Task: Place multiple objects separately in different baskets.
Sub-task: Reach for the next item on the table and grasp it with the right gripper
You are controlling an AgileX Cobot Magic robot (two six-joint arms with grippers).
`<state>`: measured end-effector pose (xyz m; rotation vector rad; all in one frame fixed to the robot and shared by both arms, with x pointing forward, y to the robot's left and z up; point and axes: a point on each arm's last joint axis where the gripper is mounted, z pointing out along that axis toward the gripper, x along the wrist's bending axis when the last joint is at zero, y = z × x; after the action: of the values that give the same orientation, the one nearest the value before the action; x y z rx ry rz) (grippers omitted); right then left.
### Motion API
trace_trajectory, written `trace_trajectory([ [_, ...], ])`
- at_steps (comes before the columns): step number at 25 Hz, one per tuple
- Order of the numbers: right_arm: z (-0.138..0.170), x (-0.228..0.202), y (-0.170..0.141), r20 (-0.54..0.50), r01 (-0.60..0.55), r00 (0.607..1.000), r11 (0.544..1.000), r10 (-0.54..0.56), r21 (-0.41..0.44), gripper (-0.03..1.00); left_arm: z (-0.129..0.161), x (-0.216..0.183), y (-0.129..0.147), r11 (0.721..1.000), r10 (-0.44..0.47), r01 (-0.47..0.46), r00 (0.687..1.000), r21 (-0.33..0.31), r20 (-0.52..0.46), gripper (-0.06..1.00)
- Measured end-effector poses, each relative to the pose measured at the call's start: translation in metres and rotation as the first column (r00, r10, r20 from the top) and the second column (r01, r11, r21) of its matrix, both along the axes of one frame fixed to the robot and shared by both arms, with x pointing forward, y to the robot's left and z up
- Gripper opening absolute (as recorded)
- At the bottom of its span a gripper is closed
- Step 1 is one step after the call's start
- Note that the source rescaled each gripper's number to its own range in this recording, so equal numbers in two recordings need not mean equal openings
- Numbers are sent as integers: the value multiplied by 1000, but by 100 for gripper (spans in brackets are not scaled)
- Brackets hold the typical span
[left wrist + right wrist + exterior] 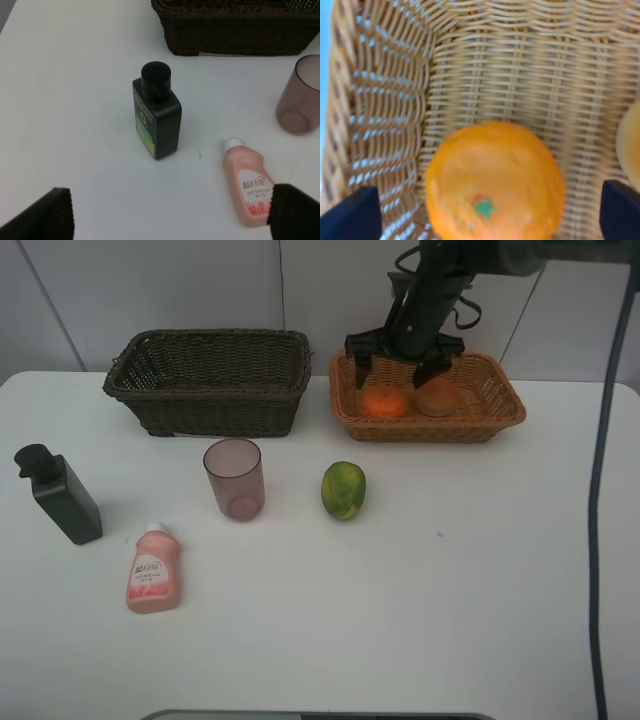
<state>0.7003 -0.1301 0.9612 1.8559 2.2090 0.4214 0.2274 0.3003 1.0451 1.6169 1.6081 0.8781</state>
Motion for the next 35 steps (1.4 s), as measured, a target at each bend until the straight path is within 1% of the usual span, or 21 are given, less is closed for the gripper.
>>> trace_trajectory([
  [6,31,-18,4,-41,4,999,1000,-5,-4,90,0,0,0,1000,0,0,1000,0,0,100],
  [11,41,-33,15,-67,55,996,998,-57,-31,90,0,0,0,1000,0,0,1000,0,0,100],
  [15,44,-57,27,-78,75,994,996,-79,-55,90,0,0,0,1000,0,0,1000,0,0,100],
  [17,43,-70,34,-89,85,992,995,-90,-56,90,0,0,0,1000,0,0,1000,0,0,100],
  [19,39,-83,41,-94,70,993,996,-75,-62,90,0,0,0,1000,0,0,1000,0,0,100],
  [25,19,-118,65,-140,-27,990,995,13,-97,90,0,0,0,1000,0,0,1000,0,0,100],
  [27,13,-128,72,-151,-39,988,994,24,-101,90,0,0,0,1000,0,0,1000,0,0,100],
  [30,5,-141,82,-156,-27,988,995,12,-94,90,0,0,0,1000,0,0,1000,0,0,100],
  [35,-10,-150,89,-135,6,991,999,-13,-52,90,0,0,0,1000,0,0,1000,0,0,100],
])
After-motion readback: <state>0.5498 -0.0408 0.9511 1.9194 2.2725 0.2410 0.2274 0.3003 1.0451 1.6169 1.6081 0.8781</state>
